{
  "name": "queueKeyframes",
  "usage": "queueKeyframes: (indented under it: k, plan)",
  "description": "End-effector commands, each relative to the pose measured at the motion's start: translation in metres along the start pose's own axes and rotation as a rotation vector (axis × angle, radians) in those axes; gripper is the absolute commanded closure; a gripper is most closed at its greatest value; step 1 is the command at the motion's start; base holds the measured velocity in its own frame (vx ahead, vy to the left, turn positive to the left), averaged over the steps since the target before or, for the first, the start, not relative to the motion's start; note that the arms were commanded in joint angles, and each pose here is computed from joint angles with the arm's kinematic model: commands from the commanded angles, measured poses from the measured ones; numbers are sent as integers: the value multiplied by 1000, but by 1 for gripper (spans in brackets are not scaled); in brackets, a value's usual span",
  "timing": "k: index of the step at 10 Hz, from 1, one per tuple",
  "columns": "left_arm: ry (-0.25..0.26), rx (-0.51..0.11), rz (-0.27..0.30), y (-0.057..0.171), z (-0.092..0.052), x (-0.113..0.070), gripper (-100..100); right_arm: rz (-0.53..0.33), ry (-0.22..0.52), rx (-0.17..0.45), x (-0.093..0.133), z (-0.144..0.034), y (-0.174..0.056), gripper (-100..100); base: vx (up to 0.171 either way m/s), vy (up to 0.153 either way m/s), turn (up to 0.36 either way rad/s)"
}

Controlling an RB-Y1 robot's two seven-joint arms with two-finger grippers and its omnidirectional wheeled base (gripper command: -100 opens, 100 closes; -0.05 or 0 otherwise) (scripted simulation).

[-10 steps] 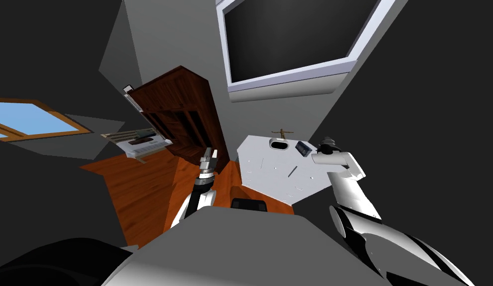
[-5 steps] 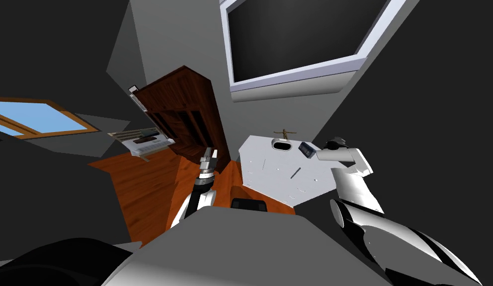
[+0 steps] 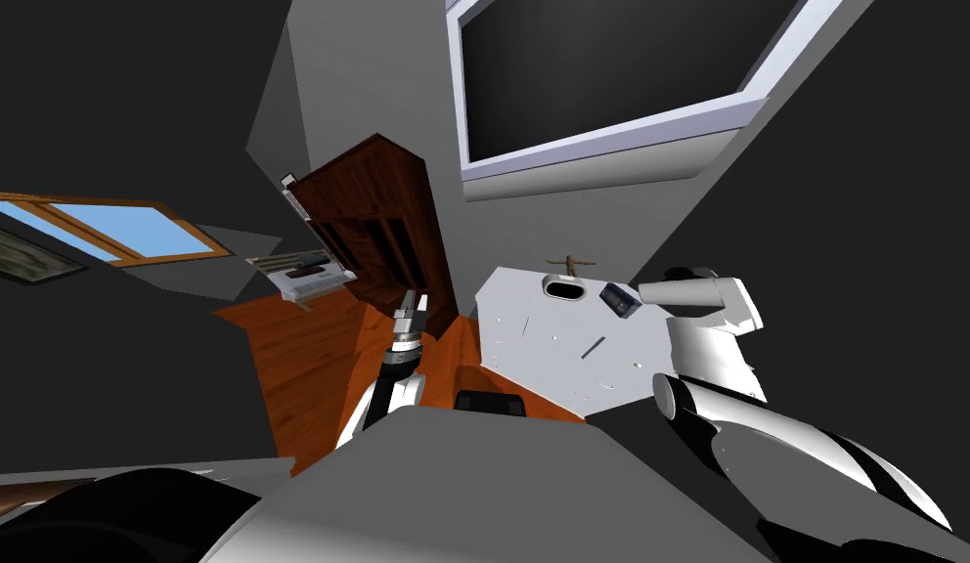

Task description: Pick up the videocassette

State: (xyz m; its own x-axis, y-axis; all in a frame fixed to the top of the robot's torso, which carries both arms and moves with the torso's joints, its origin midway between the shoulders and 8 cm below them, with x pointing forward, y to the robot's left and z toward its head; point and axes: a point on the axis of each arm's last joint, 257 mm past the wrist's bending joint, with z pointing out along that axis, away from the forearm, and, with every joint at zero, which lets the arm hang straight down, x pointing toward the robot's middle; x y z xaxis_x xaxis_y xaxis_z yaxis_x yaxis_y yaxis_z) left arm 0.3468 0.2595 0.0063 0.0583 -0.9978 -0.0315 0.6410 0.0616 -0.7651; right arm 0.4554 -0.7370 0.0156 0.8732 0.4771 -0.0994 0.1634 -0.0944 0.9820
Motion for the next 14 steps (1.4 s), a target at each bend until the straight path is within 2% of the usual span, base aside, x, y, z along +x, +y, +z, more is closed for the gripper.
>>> queueKeyframes:
  k: [1, 2, 4, 5, 6, 7, 8, 9, 10, 11, 12, 13, 14]
  plan:
    - [0, 0, 0, 0, 0, 0, 0, 16, -24, 34, -8, 1, -6, -100, 11, 10, -7]
    - [0, 0, 0, 0, 0, 0, 0, 102, -78, 56, -32, 8, 7, -100, 16, 24, 155]
    - [0, 0, 0, 0, 0, 0, 0, 109, -97, 101, -34, 8, -3, -100, 23, 11, 48]
    - [0, 0, 0, 0, 0, 0, 0, 201, -146, 126, -56, 12, 8, -100, 31, 22, 156]
    - [0, 0, 0, 0, 0, 0, 0, 206, -158, 161, -56, 13, 0, -100, 30, 16, 109]
    - [0, 0, 0, 0, 0, 0, 0, 206, -164, 170, -57, 12, -3, -100, 14, 5, -4]
    - [0, 0, 0, 0, 0, 0, 0, 298, -211, 200, -78, 13, 4, -100, 30, 14, 178]
    - [0, 0, 0, 0, 0, 0, 0, 304, -222, 239, -77, 13, -5, -100, 35, 4, 93]
    - [0, 0, 0, 0, 0, 0, 0, 392, -261, 254, -96, 12, 4, -100, 41, 7, 172]
    - [0, 0, 0, 0, 0, 0, 0, 401, -266, 297, -91, 13, -6, -100, 35, 0, 103]
    - [0, 0, 0, 0, 0, 0, 0, 402, -277, 316, -93, 11, -11, -100, 14, -1, -20]
    - [0, 0, 0, 0, 0, 0, 0, 495, -307, 353, -105, 10, -9, -100, 24, 2, 142]
    - [0, 0, 0, 0, 0, 0, 0, 495, -320, 387, -104, 7, -17, -100, 30, -10, 99]
